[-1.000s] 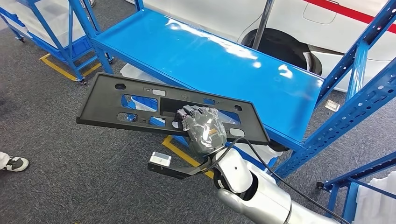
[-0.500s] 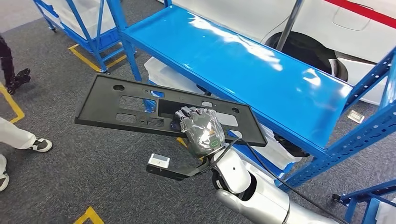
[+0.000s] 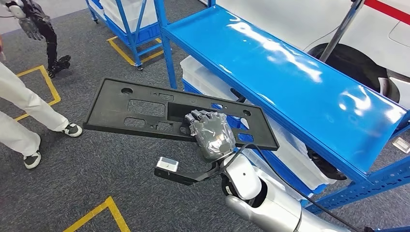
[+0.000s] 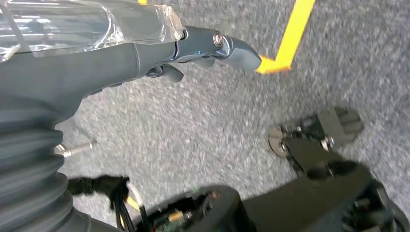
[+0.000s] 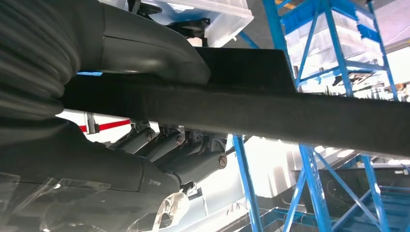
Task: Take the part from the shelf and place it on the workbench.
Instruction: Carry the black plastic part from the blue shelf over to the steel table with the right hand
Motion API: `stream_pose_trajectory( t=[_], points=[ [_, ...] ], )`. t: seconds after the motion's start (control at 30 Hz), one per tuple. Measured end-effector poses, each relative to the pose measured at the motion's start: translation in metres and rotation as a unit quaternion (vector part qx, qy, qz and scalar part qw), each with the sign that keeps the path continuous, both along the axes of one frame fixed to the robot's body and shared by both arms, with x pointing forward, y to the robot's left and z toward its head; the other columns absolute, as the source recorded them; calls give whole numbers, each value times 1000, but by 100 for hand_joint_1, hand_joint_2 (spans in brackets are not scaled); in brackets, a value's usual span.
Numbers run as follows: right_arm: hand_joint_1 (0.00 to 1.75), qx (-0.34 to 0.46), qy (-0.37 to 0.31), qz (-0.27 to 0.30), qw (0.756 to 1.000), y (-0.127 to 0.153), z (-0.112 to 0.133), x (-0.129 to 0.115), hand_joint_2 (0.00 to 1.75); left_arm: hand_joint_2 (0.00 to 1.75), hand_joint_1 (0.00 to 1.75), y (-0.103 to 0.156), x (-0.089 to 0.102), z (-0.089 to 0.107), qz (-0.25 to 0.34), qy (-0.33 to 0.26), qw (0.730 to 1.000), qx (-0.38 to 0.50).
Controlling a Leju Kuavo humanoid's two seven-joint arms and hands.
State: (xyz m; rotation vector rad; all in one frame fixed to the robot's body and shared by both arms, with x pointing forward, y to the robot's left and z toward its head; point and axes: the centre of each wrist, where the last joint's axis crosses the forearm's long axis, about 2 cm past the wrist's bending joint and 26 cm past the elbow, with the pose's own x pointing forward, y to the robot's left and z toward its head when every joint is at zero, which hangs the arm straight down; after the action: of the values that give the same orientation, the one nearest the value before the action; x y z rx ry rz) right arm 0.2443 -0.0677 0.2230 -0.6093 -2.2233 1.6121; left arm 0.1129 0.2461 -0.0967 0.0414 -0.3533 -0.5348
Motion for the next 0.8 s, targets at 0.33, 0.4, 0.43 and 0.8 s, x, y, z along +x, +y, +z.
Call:
stream_pose_trajectory(
  t=[0.33,0.4,0.43,0.8],
  points=[
    [175,0,2,0,1000,1,-1,-1,175,175,0,0,2,0,0,-2,1000,1],
    [175,0,2,1,1000,1,0,-1,175,175,0,0,0,0,-2,0,1000,2],
    [175,0,2,1,1000,1,0,-1,175,175,0,0,0,0,-3,0,1000,2],
    [175,-2,2,3,1000,-1,-3,-1,175,175,0,0,-4,-1,-5,4,1000,0]
  ],
)
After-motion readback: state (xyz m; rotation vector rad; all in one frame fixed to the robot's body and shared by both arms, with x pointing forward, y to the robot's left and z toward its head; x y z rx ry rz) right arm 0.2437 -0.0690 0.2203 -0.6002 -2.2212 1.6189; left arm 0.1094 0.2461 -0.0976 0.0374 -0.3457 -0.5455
